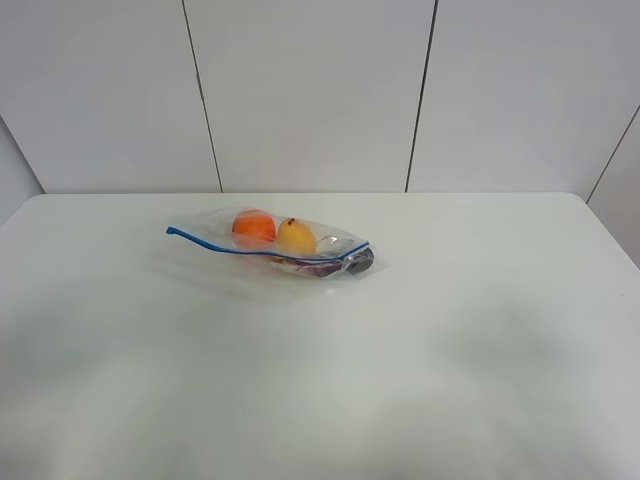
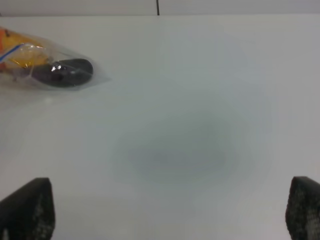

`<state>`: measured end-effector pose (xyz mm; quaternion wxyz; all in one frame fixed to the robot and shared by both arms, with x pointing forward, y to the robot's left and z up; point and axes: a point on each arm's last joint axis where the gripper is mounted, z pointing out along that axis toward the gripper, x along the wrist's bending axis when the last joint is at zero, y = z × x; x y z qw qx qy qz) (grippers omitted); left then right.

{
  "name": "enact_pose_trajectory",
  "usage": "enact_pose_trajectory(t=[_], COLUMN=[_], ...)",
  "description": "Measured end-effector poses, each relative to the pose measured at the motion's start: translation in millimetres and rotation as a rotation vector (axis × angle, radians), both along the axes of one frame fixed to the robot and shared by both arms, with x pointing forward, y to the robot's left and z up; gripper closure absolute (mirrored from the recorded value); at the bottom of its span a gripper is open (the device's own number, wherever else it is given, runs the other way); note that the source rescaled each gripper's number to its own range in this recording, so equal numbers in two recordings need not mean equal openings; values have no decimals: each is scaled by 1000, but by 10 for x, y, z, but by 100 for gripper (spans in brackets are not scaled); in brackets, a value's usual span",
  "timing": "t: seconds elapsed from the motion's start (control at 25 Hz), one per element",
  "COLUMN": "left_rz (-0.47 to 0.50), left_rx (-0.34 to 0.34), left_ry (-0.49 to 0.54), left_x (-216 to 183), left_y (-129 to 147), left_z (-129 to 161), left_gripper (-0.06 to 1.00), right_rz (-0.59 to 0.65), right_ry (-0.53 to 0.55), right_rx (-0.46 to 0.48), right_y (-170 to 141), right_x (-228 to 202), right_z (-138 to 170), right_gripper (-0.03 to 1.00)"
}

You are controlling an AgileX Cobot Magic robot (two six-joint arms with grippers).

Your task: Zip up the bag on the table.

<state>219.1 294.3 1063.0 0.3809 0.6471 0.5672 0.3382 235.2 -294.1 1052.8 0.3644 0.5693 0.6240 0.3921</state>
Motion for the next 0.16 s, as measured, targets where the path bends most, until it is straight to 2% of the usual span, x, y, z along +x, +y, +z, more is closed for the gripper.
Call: enact_pose_trajectory(t=[0.16], left_rz=[0], left_rx=[0], left_ry=[0], left_x=[0], left_y=[0], left_z=[0], left_gripper=[-5], right_rz=[-1], right_ry=[0], right_rx=[1], right_y=[0], right_x=[0], right_z=[0], right_gripper=[-3])
